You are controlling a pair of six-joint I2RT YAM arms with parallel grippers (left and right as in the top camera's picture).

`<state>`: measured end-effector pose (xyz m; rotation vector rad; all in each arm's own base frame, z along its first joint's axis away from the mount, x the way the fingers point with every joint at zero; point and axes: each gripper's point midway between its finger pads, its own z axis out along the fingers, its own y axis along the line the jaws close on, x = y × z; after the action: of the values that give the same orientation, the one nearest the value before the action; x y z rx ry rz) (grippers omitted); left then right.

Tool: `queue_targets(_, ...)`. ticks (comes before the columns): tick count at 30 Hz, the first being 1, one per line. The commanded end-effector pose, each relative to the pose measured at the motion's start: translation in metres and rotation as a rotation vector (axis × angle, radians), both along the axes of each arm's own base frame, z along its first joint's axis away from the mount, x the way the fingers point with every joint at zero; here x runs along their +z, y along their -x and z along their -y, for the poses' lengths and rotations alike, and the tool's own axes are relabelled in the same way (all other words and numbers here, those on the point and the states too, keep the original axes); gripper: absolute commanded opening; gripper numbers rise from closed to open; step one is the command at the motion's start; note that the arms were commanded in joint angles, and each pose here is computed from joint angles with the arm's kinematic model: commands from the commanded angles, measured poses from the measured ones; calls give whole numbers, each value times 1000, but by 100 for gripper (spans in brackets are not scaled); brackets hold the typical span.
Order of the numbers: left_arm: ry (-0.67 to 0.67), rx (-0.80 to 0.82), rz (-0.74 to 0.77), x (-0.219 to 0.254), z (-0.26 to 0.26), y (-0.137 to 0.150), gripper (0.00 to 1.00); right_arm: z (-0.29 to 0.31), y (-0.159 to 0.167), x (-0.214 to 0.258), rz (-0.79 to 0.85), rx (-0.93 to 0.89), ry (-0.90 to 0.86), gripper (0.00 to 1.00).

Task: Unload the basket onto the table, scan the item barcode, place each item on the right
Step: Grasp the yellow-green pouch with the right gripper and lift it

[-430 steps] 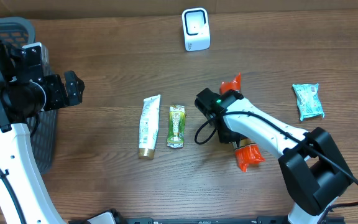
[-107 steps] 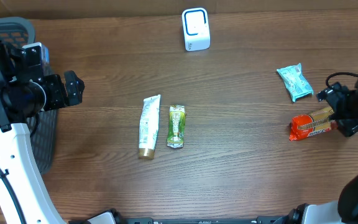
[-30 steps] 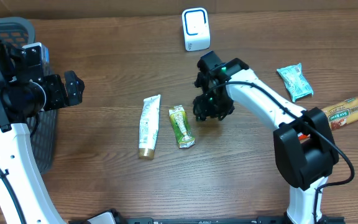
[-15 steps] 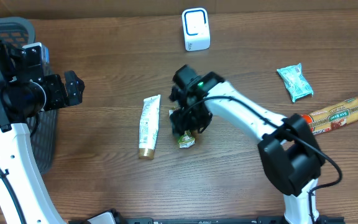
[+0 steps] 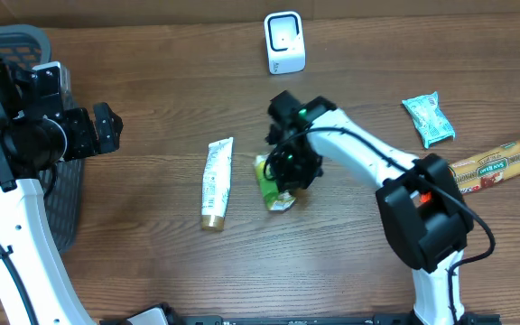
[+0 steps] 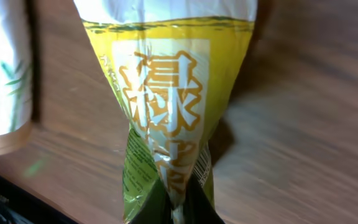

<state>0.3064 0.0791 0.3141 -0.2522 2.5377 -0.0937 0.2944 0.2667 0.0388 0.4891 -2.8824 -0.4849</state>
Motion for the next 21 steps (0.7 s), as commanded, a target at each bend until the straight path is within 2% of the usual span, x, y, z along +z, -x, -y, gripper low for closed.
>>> queue_targets(1,-1,-18,16,5,1,-2,99,28,-27,4,44,-20,-3,4)
queue_targets(6,-1,-18,16,5,1,-2,100,71,-54,19,95,-103,58,4)
queue_targets(10,-1,-18,16,5,1,-2,100,132,-73,33,228,-273,371,4)
queue_targets(13,-2,-18,16,5,1,-2,100,156,-70,41,311,-360,604,4)
queue_targets(15,-1,-17,16,5,1,-2,100,153,-57,32,332,-327,733,4)
queue_targets(21,-1,-18,16,5,1,-2,100,128,-30,-2,321,-133,895,4)
